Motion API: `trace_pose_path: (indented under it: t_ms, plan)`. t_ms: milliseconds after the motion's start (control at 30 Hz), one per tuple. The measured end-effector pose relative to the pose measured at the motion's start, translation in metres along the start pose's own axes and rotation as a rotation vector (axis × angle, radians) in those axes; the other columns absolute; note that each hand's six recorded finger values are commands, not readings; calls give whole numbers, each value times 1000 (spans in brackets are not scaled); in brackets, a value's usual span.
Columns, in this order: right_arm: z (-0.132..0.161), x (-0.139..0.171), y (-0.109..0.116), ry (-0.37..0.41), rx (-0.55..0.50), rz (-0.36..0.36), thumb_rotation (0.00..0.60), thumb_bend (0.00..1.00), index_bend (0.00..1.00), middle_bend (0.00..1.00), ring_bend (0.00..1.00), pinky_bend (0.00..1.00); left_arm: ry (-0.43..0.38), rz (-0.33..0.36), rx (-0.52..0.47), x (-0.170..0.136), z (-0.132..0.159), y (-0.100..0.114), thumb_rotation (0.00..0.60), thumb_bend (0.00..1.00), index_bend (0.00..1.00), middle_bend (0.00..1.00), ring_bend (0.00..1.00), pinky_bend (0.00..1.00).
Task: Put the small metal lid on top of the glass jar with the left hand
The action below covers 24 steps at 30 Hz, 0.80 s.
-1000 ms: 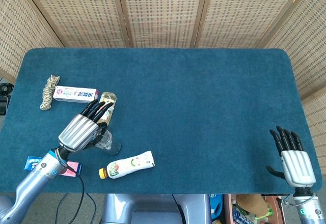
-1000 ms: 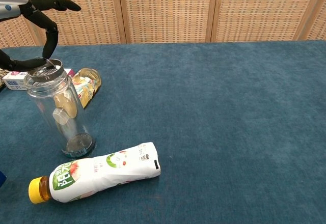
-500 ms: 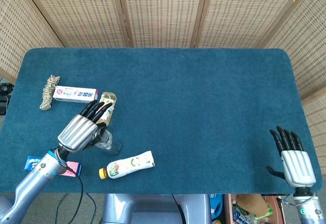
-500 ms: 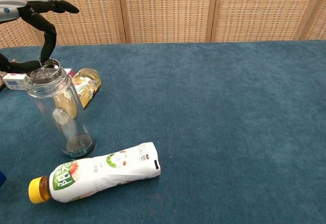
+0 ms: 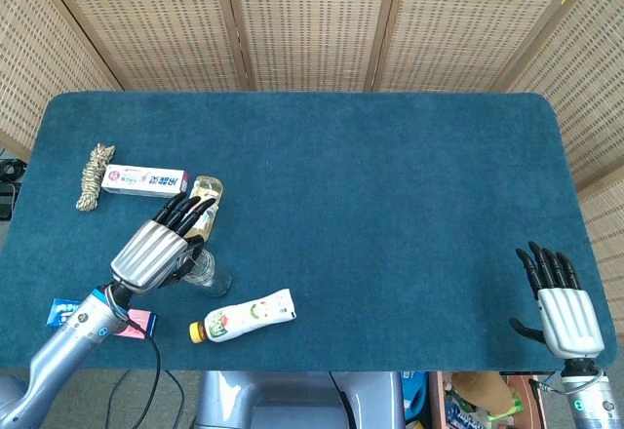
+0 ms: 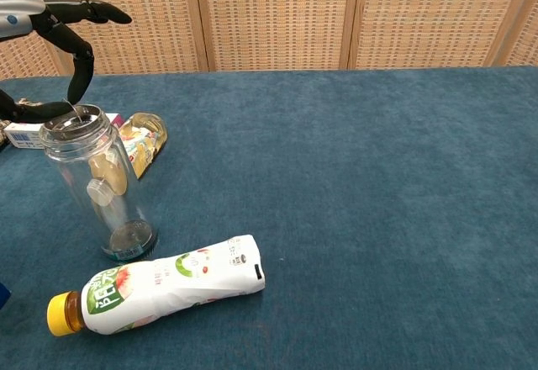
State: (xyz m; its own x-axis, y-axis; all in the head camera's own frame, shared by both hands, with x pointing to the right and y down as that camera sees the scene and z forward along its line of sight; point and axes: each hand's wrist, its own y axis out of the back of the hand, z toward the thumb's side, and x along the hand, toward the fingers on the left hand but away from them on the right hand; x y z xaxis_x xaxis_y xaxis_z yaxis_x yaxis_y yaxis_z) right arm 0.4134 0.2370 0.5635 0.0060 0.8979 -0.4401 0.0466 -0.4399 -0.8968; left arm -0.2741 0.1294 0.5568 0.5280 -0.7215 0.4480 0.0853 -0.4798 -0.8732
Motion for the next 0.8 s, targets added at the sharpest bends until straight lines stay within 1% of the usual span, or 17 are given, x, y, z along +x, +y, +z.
trace_pose_path:
  t_ms: [233, 467, 600, 800]
  plan:
    - [0, 0, 0, 0, -1, 0, 600, 24, 0, 0, 0, 29, 9, -7, 12, 0, -3, -1, 600, 444, 614, 0, 0, 0]
    - [0, 0, 0, -1, -1, -1, 600, 24, 0, 0, 0, 29, 22, -34, 41, -1, -6, -4, 600, 444, 454, 0, 0, 0]
    - [0, 0, 0, -1, 0, -1, 600, 24, 0, 0, 0, 29, 26, -40, 53, -1, -6, -3, 600, 444, 424, 0, 0, 0]
    - [0, 0, 1, -2, -3, -4, 600, 24, 0, 0, 0, 29, 34, -28, 44, -1, -7, 1, 600, 444, 382, 0, 0, 0]
